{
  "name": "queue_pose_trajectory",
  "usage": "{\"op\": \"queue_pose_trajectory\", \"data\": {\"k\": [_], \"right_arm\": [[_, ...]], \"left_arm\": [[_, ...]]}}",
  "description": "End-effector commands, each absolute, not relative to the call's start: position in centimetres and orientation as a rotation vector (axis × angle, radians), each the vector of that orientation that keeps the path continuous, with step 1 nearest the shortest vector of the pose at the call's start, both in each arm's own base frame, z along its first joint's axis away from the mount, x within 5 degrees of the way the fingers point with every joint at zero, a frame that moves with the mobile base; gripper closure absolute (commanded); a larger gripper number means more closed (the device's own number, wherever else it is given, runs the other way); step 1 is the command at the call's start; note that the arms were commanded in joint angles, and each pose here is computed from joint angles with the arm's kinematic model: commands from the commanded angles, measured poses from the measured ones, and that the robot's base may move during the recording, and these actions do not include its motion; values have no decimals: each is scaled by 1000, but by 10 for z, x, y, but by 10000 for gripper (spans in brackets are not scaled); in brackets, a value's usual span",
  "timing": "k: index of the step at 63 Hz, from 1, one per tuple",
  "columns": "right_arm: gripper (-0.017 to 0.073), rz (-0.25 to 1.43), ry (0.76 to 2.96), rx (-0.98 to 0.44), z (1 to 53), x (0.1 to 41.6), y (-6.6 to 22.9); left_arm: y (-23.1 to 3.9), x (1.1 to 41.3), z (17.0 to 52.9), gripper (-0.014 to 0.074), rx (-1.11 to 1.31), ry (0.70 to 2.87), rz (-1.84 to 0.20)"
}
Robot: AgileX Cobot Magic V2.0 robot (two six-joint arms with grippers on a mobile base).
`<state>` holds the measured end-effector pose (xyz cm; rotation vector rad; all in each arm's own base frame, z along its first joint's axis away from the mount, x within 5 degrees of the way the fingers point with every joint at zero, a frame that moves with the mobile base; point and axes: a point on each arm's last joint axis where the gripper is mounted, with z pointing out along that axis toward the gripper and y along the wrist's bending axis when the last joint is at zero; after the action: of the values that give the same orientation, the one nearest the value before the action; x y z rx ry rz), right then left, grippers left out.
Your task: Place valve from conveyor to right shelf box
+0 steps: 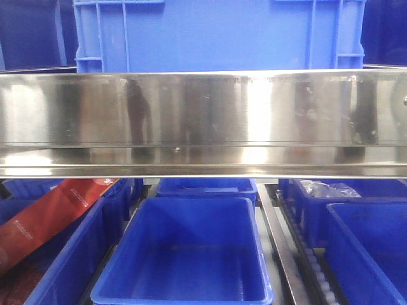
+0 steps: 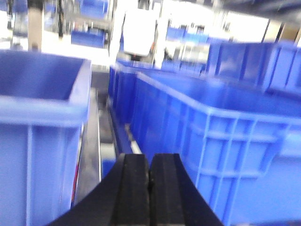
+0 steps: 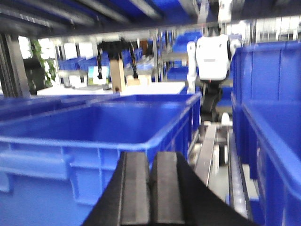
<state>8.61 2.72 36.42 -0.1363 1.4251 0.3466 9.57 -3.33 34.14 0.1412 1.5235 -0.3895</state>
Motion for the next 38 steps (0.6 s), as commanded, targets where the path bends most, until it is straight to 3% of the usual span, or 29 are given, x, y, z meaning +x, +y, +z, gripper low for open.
{"op": "queue_pose_trajectory", "data": {"k": [1, 32, 38], "right_arm": [[722, 337, 1377, -135, 368, 78, 24], [722, 335, 1367, -135, 367, 73, 22], [722, 256, 1381, -161, 349, 70, 19]], "left_arm": [[-31, 90, 346, 704, 121, 1478, -401], [-30, 88, 346, 704, 120, 1471, -402], [-30, 88, 346, 704, 120, 1471, -402]]}}
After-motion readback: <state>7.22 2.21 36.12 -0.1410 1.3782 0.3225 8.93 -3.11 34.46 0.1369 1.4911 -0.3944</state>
